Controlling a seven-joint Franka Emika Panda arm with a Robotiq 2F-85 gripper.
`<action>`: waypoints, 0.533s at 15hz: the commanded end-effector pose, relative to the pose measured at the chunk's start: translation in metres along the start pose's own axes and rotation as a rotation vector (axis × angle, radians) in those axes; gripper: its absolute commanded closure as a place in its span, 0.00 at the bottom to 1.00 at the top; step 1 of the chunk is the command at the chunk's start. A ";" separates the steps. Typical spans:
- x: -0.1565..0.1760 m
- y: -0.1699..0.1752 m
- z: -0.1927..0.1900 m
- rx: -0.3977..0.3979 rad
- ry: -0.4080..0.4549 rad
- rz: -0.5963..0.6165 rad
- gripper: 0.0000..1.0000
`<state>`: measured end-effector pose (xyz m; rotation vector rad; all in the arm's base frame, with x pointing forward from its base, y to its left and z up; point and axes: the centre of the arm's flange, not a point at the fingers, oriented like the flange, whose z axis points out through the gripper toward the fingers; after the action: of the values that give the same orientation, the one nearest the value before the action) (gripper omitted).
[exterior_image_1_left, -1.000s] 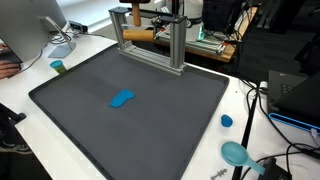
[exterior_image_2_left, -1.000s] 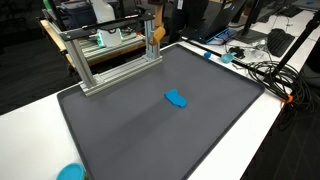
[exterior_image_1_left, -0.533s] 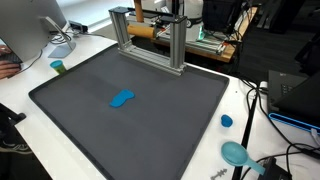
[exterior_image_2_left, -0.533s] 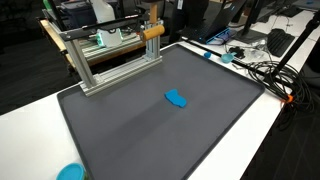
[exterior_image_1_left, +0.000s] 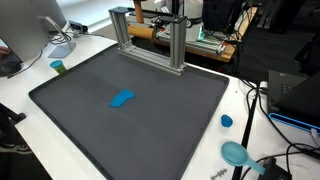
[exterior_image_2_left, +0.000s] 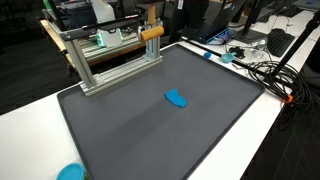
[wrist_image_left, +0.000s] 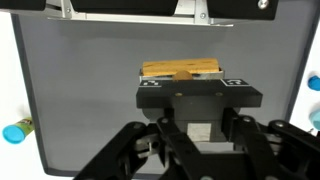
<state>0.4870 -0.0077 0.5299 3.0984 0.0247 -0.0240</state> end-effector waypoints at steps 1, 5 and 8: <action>-0.014 0.002 0.009 0.030 0.049 0.017 0.79; -0.035 0.008 0.033 0.027 0.007 0.056 0.79; -0.059 0.017 0.042 0.018 -0.007 0.100 0.79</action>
<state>0.4652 -0.0185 0.4865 3.1080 -0.0538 -0.0786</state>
